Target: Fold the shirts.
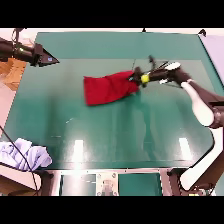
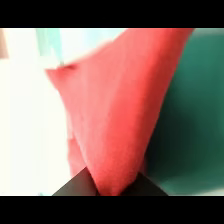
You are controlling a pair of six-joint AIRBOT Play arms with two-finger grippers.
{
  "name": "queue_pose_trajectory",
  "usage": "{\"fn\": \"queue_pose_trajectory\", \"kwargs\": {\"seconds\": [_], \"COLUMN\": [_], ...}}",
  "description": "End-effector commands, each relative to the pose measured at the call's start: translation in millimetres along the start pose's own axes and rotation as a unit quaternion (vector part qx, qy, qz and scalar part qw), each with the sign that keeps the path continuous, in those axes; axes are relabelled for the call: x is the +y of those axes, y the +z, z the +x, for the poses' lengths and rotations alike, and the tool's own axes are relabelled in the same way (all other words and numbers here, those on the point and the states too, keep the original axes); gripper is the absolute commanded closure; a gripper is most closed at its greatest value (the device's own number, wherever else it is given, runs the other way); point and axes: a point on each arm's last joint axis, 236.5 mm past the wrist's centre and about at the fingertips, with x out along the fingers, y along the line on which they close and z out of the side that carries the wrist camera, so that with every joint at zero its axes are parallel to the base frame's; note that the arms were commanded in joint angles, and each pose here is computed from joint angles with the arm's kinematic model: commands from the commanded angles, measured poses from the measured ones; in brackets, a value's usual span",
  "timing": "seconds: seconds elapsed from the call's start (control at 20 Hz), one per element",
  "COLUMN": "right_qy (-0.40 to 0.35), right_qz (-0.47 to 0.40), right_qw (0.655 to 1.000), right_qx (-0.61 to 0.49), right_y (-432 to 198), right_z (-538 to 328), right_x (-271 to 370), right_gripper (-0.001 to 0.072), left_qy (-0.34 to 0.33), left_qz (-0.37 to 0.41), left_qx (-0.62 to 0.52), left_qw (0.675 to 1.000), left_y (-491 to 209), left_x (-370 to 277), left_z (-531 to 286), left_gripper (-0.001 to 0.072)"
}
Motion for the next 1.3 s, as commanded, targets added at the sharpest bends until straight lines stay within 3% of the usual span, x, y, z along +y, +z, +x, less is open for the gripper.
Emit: {"fn": "queue_pose_trajectory", "kwargs": {"seconds": [0.0, 0.25, 0.5, 0.8, 0.9, 1.1, 1.25], "right_qy": [-0.031, -0.193, -0.272, -0.246, -0.242, -0.242, -0.243], "right_qz": [-0.005, 0.072, 0.243, 0.394, 0.420, 0.410, 0.451], "right_qw": [0.996, 0.956, 0.874, 0.811, 0.794, 0.793, 0.788], "right_qx": [-0.087, -0.210, -0.322, -0.356, -0.367, -0.380, -0.342], "right_y": [46, 31, -89, -220, -234, -229, -248], "right_z": [-111, -318, -471, -471, -459, -462, -453], "right_x": [-8, -113, -233, -323, -338, -335, -332], "right_gripper": [0.0700, 0.0700, 0.0700, 0.0700, 0.0700, 0.0697, 0.0694], "left_qy": [-0.003, -0.003, -0.002, -0.003, -0.003, -0.003, -0.004], "left_qz": [0.001, 0.001, 0.001, 0.001, 0.001, 0.001, 0.001], "left_qx": [0.008, 0.006, 0.006, 0.007, 0.007, 0.008, 0.008], "left_qw": [1.000, 1.000, 1.000, 1.000, 1.000, 1.000, 1.000], "left_y": [-4, -3, -3, -3, -3, -4, -4], "left_x": [-2, -2, -2, -2, -2, -2, -2], "left_z": [-1, 0, 0, 0, 0, -1, -1], "left_gripper": [0.0683, 0.0683, 0.0683, 0.0684, 0.0683, 0.0683, 0.0683]}}
